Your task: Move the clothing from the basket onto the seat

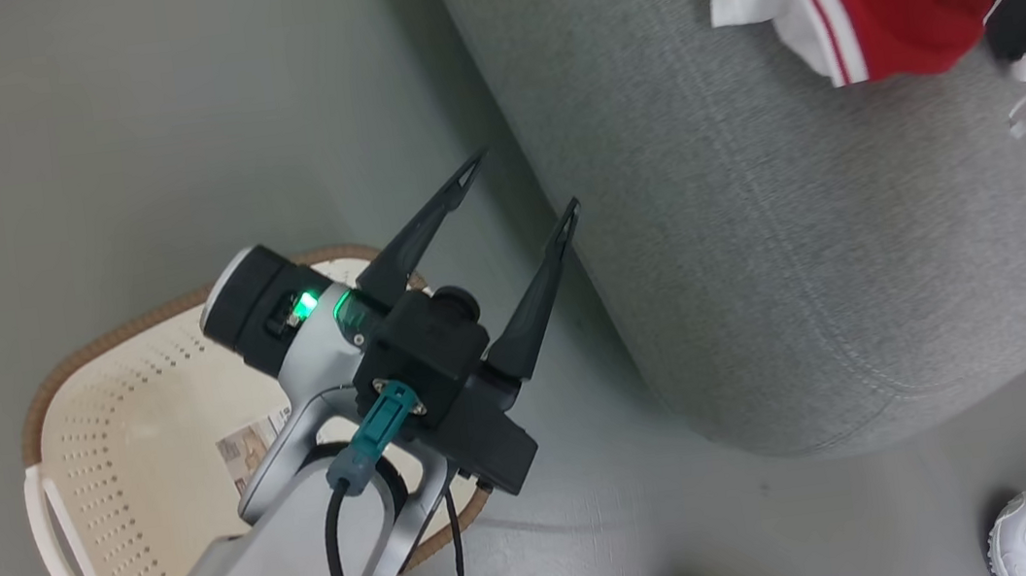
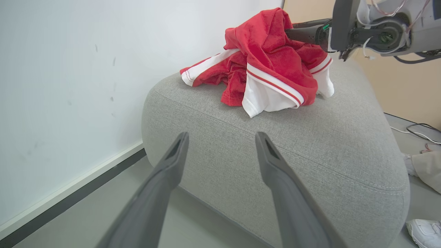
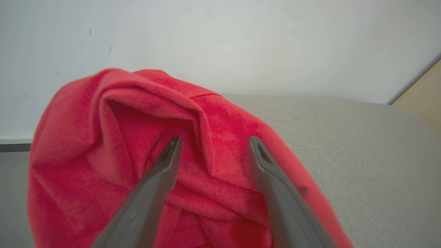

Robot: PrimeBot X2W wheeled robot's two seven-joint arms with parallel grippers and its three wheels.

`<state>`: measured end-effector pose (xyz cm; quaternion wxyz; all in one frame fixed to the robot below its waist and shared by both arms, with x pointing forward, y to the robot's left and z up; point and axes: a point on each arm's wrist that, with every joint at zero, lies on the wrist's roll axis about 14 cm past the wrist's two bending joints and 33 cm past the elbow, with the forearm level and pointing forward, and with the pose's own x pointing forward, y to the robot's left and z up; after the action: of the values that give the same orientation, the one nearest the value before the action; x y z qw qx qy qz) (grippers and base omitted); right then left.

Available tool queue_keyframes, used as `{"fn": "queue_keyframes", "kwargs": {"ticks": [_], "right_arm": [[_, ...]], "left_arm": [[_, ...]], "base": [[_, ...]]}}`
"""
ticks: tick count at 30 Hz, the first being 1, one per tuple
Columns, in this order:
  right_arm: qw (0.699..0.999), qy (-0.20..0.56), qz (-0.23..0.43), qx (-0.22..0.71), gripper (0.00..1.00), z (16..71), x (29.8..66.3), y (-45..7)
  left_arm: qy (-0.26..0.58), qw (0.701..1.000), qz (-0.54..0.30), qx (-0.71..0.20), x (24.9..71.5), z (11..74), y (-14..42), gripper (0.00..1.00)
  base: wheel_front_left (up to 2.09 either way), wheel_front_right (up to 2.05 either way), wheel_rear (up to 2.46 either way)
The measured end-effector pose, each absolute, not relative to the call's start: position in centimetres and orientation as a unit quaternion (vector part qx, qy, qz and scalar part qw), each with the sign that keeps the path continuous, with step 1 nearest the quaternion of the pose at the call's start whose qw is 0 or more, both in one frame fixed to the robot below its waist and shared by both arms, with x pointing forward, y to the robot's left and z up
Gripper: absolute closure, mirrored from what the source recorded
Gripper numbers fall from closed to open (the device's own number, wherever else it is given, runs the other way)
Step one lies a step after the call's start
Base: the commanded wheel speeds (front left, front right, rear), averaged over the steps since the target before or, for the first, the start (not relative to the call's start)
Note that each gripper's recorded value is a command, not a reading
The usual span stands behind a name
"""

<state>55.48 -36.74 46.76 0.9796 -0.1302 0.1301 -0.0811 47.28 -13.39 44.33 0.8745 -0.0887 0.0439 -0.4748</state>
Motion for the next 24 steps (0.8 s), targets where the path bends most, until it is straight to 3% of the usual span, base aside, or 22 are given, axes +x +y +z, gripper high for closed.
{"fn": "queue_keyframes", "kwargs": {"ticks": [12, 24], "right_arm": [[0.979, 0.115, -0.069, -0.151, 0.00, 49.7, 50.9, -36.5], [0.989, 0.055, -0.049, -0.131, 0.00, 53.7, 47.9, -34.3]], "left_arm": [[0.033, 0.867, -0.483, -0.113, 45.0, 47.6, -14.6, 0.00], [0.028, 0.892, -0.436, -0.114, 44.1, 49.9, -12.9, 0.00]], "base": [[0.00, 0.00, 0.00], [0.00, 0.00, 0.00]]}}
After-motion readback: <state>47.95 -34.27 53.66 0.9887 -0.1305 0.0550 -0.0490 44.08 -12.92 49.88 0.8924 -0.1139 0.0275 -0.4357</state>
